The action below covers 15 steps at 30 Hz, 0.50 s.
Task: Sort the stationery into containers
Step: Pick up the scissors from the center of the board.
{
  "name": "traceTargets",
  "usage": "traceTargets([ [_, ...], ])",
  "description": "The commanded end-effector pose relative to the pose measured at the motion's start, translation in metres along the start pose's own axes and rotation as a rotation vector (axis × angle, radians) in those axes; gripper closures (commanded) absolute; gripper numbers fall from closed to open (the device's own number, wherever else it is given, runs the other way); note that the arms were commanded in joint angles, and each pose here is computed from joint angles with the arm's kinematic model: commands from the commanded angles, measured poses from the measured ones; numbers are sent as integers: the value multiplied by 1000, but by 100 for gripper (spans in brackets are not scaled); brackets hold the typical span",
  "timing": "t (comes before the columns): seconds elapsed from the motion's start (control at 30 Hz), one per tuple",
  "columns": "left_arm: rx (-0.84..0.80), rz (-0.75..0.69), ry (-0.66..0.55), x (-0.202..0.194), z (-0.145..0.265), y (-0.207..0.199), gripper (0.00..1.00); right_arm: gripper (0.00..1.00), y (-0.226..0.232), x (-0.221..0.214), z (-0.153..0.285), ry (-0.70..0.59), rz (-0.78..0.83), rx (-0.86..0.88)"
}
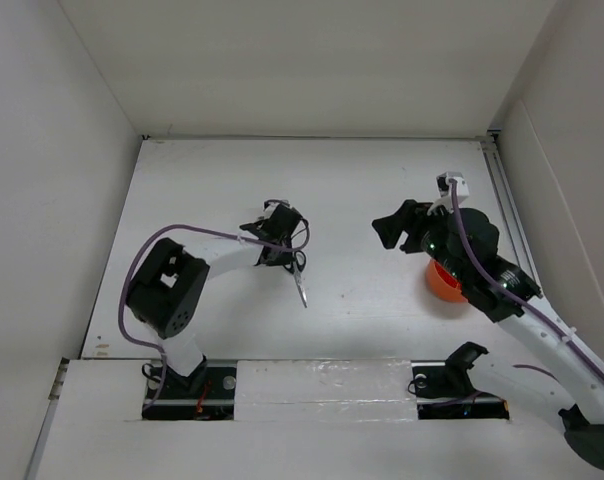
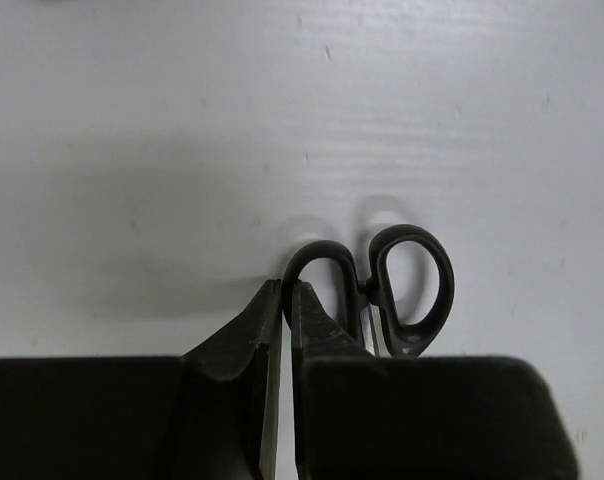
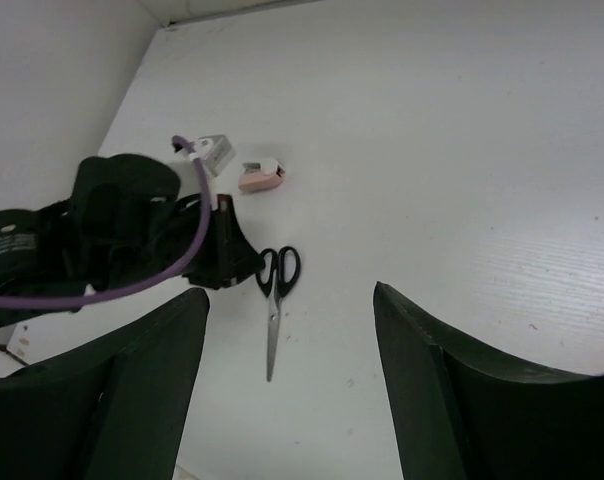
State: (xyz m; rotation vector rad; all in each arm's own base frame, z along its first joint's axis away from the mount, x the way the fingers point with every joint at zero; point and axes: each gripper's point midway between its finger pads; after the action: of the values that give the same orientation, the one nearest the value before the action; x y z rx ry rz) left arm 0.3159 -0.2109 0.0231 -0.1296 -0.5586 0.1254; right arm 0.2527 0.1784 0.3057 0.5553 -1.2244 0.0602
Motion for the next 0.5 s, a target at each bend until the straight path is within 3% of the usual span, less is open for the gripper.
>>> traceTargets([
  [0.0,-141,-13,-57,10,36,-20,100,27,8,6,-14,-6,-36,160],
  [0.13,-196,-55,-185,30,87,-44,100,29,8,1,-24,38,-47,242],
  [0.27,-172,-151,-242,26,120,-59,100,29,19,-1,-22,52,-33,311],
  [0.47,-249,-155,-312,42,165,-72,100,29,29,-22,-17,118,-26,404],
])
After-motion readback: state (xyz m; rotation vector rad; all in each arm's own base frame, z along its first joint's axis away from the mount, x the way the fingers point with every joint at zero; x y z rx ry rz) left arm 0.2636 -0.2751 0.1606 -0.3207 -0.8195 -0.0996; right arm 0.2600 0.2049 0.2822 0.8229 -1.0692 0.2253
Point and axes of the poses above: each gripper's point midway between its finger pads, its own z axis back along the fingers, its own y axis along the line the jaws close on, x = y × z, and after that the axes turned 4 degrees about z, right-handed
